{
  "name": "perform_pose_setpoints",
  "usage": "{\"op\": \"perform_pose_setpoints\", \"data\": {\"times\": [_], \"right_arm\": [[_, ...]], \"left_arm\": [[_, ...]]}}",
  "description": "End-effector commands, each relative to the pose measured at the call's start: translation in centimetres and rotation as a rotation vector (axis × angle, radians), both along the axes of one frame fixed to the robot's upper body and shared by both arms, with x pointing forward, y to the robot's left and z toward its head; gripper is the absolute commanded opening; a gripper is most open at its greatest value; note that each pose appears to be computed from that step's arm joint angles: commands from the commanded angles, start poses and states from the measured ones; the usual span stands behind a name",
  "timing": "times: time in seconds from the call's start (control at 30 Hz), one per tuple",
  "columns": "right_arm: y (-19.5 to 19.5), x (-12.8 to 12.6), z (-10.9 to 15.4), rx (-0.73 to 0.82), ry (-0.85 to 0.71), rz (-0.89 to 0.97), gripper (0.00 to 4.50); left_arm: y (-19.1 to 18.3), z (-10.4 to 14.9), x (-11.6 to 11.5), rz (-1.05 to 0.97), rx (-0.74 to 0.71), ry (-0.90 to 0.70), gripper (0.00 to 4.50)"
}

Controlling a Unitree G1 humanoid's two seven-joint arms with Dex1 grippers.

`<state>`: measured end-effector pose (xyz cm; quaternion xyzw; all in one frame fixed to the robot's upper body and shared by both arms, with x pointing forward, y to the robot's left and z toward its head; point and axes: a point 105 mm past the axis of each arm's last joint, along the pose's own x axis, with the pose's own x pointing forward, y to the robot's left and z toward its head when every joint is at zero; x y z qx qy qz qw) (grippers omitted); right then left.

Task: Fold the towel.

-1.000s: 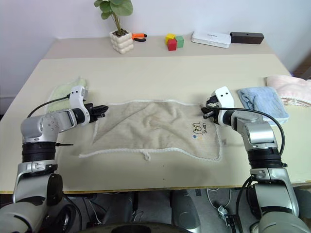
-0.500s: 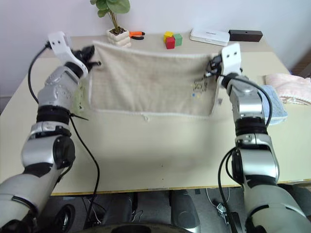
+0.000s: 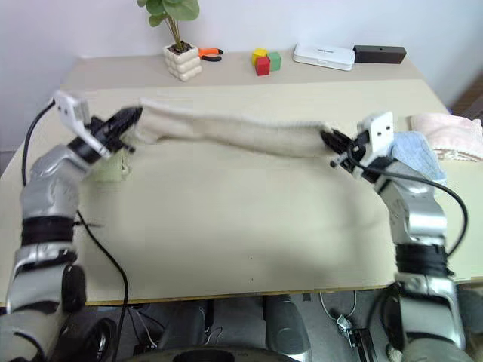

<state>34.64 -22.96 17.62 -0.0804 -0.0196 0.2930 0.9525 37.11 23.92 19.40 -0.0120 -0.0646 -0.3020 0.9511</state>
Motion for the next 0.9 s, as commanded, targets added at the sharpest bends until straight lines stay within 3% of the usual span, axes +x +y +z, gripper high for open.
{"op": "perform_pose_setpoints", "data": {"times": [0.03, 0.2, 0.37, 0.63, 0.9], "right_arm": [[0.3, -2.0, 1.9, -0.046, -0.041, 0.079, 0.0], [-0.9, -4.3, 0.9, -0.111, 0.061, 0.13, 0.0], [-3.0, -4.0, 0.7, -0.121, 0.078, 0.079, 0.0], [-5.0, -0.5, 1.0, -0.103, 0.008, -0.066, 0.0], [-3.0, 0.9, -0.3, -0.097, -0.004, -0.054, 0.0]], "left_arm": [[0.0, 1.7, -2.5, -0.094, 0.046, -0.013, 0.07], [-0.4, -0.3, -6.5, -0.22, 0.095, 0.164, 0.07], [-0.8, -0.5, -8.7, -0.272, 0.031, 0.27, 0.07], [0.3, -0.4, -5.6, -0.131, -0.035, 0.207, 0.07], [-0.4, -0.8, -2.0, -0.044, -0.019, 0.106, 0.07]]}}
